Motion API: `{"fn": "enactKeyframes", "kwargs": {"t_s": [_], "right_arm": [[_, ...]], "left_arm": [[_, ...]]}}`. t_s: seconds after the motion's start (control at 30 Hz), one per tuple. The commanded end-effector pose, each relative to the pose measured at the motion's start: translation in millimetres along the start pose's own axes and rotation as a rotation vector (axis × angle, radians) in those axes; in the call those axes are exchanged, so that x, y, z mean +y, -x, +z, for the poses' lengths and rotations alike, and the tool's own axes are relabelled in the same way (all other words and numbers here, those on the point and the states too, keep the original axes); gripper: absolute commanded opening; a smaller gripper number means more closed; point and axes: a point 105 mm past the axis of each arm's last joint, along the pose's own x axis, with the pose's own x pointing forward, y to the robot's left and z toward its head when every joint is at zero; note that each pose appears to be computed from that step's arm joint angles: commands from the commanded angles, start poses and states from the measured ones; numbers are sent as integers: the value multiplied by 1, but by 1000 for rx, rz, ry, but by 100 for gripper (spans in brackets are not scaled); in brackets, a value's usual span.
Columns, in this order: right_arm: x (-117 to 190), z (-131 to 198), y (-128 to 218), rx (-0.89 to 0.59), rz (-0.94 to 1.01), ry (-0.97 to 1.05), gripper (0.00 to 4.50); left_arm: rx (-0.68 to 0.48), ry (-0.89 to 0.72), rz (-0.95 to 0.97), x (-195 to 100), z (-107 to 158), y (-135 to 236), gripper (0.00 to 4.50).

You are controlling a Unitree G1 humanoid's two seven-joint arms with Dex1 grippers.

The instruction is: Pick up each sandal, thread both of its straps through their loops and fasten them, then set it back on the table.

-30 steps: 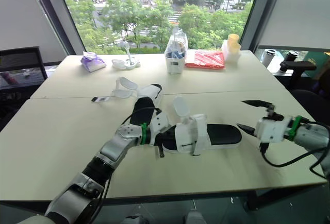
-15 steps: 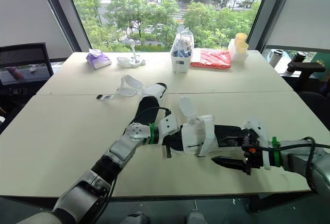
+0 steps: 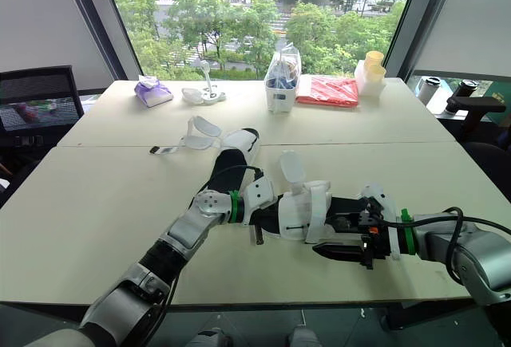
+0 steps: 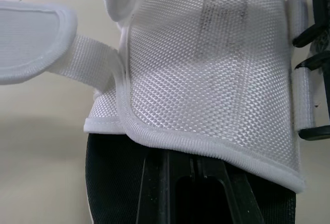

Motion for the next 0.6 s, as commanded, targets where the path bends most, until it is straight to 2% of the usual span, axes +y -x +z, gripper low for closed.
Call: {"fn": "enactKeyframes", "kwargs": {"t_s": [0.03, 0.33, 0.6], "right_arm": [[13, 2, -13, -16, 89, 19, 436], [-9, 10, 3, -46, -59, 62, 436], [-7, 25, 23, -80, -127, 91, 436]], "left_arm": [[35, 11, -15, -6, -9, -1, 0], [50, 23, -4, -6, -14, 5, 0], [59, 29, -17, -10, -18, 5, 0]]}}
